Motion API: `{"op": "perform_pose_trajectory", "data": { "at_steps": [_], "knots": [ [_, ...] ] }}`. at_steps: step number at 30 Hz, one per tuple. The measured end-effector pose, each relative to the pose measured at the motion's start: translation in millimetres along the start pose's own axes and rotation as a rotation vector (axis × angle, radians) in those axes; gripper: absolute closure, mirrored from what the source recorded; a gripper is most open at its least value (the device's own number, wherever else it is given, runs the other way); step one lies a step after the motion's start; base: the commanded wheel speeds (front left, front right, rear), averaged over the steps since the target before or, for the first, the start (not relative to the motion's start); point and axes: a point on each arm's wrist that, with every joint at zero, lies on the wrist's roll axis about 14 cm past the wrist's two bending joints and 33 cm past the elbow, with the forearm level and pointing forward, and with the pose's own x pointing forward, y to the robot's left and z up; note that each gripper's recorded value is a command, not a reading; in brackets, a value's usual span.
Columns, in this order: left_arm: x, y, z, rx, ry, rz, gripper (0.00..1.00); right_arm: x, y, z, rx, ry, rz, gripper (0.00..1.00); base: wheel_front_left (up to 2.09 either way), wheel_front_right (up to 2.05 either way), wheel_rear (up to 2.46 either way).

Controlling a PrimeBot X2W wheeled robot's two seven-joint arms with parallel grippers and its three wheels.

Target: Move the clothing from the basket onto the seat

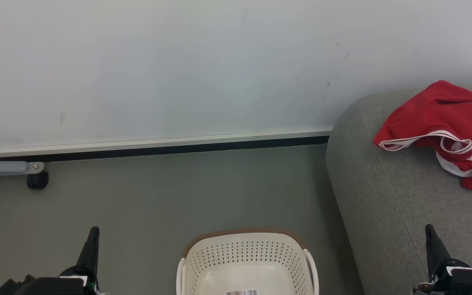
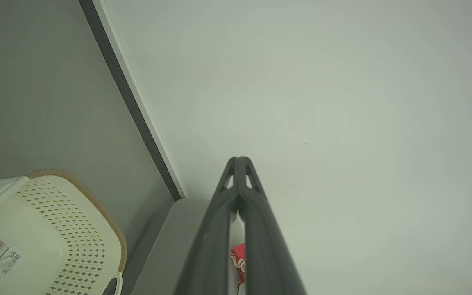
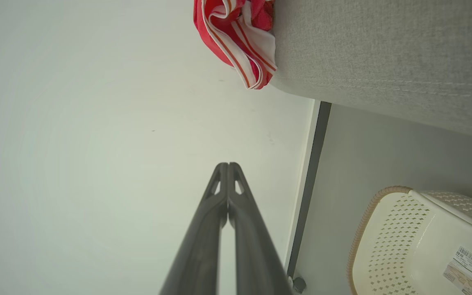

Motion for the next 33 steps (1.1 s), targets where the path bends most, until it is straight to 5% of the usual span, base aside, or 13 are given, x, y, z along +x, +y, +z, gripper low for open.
{"op": "perform_pose_trajectory", "data": {
  "at_steps": [33],
  "knots": [
    [3.2, -4.7, -0.5, -0.064, 0.0, -0.021, 1.0, 3.6, 6.5, 1.9, 0.06, -0.007, 0.028, 1.0, 0.0, 0.0, 0.0]
  ]
}}
